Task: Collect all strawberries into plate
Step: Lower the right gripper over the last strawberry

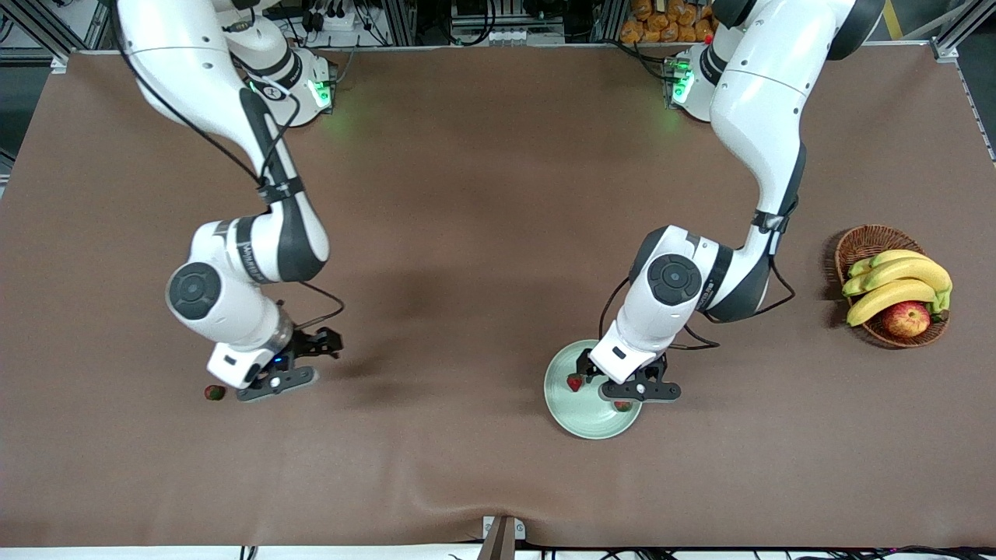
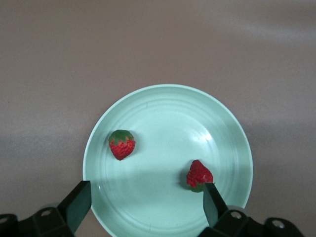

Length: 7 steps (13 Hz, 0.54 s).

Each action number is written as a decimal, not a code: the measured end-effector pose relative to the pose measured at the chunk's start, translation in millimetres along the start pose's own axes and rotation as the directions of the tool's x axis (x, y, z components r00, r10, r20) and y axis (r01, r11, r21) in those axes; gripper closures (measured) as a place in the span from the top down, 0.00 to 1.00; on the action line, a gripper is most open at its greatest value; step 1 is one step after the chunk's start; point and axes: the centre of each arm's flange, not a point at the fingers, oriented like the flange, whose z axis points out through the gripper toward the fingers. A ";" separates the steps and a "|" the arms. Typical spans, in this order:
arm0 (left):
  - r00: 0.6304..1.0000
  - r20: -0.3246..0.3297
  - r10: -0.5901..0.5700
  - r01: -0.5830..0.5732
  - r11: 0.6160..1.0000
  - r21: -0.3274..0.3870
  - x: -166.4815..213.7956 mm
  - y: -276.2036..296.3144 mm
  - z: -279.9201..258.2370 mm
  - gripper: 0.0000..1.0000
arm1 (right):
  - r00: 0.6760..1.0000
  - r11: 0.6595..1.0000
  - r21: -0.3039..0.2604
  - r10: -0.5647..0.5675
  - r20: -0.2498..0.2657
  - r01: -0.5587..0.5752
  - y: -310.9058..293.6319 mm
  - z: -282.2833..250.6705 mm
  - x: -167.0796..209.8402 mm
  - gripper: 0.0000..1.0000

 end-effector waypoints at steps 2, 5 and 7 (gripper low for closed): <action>1.000 0.017 -0.001 0.001 1.000 0.010 -0.7 -1.1 -2.5 1.00 | 1.000 1.000 -0.015 -0.023 0.010 0.023 58.5 3.2 -9.7 1.00; 0.999 0.043 -0.003 0.001 1.000 0.026 -1.8 -2.5 -9.4 1.00 | 0.995 0.996 -0.022 -0.090 0.031 0.091 124.6 17.9 -27.0 1.00; 0.998 0.050 -0.041 0.039 0.999 0.032 -1.9 -2.7 -12.8 1.00 | 0.988 0.988 -0.036 -0.150 0.026 0.151 145.9 29.6 -31.5 1.00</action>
